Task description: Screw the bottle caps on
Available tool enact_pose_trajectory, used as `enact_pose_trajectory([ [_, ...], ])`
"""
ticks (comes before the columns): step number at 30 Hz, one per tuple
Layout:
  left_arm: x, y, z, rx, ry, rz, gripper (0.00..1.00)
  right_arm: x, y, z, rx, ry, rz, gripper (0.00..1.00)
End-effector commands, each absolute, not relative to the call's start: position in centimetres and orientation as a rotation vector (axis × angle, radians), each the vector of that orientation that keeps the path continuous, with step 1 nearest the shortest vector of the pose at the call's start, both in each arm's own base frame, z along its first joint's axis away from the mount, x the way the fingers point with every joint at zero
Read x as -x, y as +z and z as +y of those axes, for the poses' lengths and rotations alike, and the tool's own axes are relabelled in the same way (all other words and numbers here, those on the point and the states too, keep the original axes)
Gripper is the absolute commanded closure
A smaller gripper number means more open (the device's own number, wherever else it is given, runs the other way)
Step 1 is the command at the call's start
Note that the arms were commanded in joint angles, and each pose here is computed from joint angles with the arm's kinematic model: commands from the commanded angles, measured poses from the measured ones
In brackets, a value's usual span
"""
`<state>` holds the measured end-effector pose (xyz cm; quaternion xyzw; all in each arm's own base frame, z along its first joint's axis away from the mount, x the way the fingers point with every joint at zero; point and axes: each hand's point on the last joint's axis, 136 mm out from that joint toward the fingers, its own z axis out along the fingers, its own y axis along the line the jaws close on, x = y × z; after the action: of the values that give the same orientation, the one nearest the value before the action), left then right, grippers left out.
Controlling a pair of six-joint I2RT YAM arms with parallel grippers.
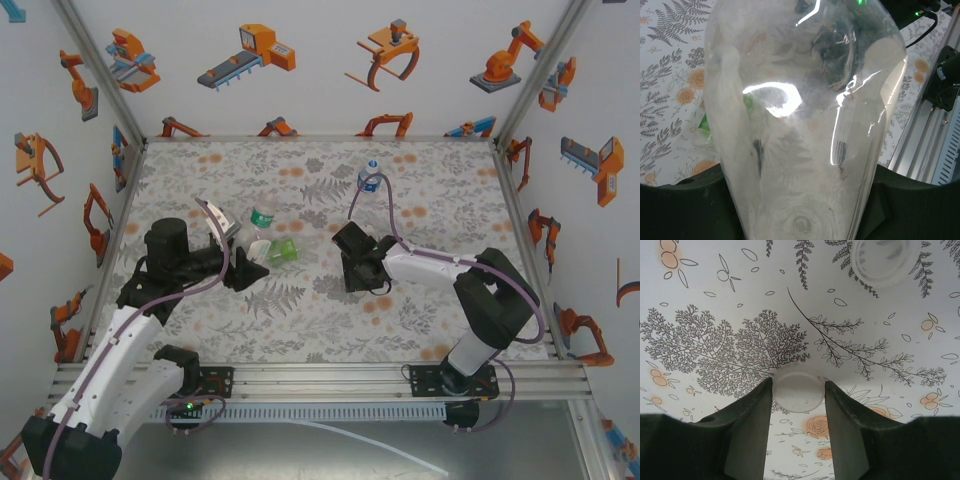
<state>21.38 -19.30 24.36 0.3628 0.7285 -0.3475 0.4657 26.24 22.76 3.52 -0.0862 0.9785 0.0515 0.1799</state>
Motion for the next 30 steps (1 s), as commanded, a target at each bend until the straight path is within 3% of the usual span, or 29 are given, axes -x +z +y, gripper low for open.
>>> enact_pose_trajectory([
  [1, -21.1, 25.9, -19.6, -0.923, -0.843, 1.734, 1.00, -26.5, 4.0, 22.8, 0.226, 0.116, 2.766, 0.55],
  [19, -21.2, 25.8, -19.5, -0.924, -0.838, 1.738, 1.00, -26.2, 3.4, 23.0, 0.239, 0.107, 2.788, 0.53],
  [30, -20.8, 25.4, -19.9, -0.953, -0.843, 1.742, 1.00, -26.7, 5.7, 22.8, 0.256, 0.114, 2.728, 0.61],
])
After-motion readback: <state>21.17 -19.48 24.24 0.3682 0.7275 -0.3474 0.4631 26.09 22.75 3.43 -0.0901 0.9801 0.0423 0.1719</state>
